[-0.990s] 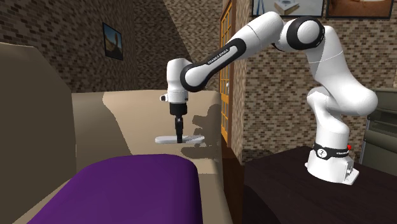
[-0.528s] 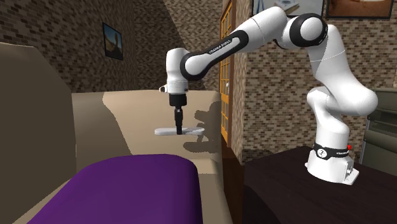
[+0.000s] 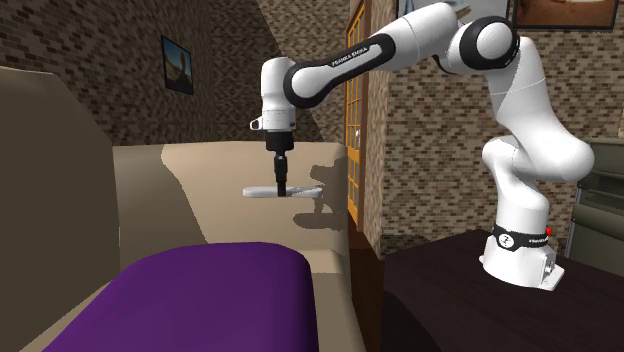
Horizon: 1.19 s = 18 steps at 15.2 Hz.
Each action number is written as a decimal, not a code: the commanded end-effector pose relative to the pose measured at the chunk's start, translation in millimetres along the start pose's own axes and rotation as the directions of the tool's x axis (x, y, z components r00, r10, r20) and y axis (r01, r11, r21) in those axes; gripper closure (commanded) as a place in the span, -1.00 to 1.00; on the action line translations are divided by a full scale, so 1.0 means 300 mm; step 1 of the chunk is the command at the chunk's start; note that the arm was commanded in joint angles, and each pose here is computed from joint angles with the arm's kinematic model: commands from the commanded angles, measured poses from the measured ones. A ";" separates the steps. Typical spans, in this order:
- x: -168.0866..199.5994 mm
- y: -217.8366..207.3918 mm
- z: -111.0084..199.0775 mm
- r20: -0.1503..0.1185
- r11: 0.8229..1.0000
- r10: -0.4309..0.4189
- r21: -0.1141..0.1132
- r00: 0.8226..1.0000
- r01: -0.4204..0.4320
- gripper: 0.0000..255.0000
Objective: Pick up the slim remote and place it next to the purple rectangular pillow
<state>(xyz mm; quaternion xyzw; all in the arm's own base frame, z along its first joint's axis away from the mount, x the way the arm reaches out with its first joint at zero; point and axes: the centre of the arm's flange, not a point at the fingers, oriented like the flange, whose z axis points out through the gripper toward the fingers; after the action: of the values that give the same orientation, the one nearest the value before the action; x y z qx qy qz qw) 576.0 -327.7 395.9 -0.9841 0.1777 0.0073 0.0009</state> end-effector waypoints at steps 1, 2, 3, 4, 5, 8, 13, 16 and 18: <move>0.001 0.001 -0.034 0.000 1.000 0.000 0.000 1.000 0.000 1.00; 0.000 0.001 -0.052 0.000 1.000 0.000 0.000 1.000 0.000 1.00; 0.000 0.002 -0.069 0.000 1.000 0.000 0.000 1.000 0.000 1.00; 0.000 0.002 -0.087 0.000 1.000 0.000 0.000 1.000 0.000 1.00; 0.000 0.002 -0.104 0.000 1.000 0.000 0.000 1.000 0.000 1.00; -0.001 0.002 -0.157 0.000 1.000 0.000 0.000 1.000 0.000 1.00; -0.067 -0.162 -0.168 0.000 1.000 0.000 0.000 1.000 0.000 1.00; -0.115 -0.285 -0.168 0.000 1.000 0.000 0.000 1.000 0.000 1.00; -0.148 -0.366 -0.169 0.000 1.000 0.000 0.000 1.000 0.000 1.00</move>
<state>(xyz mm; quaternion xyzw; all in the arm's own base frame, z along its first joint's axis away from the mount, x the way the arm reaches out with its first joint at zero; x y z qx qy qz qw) 575.1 -220.0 443.0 -0.9842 0.1770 0.0076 0.0011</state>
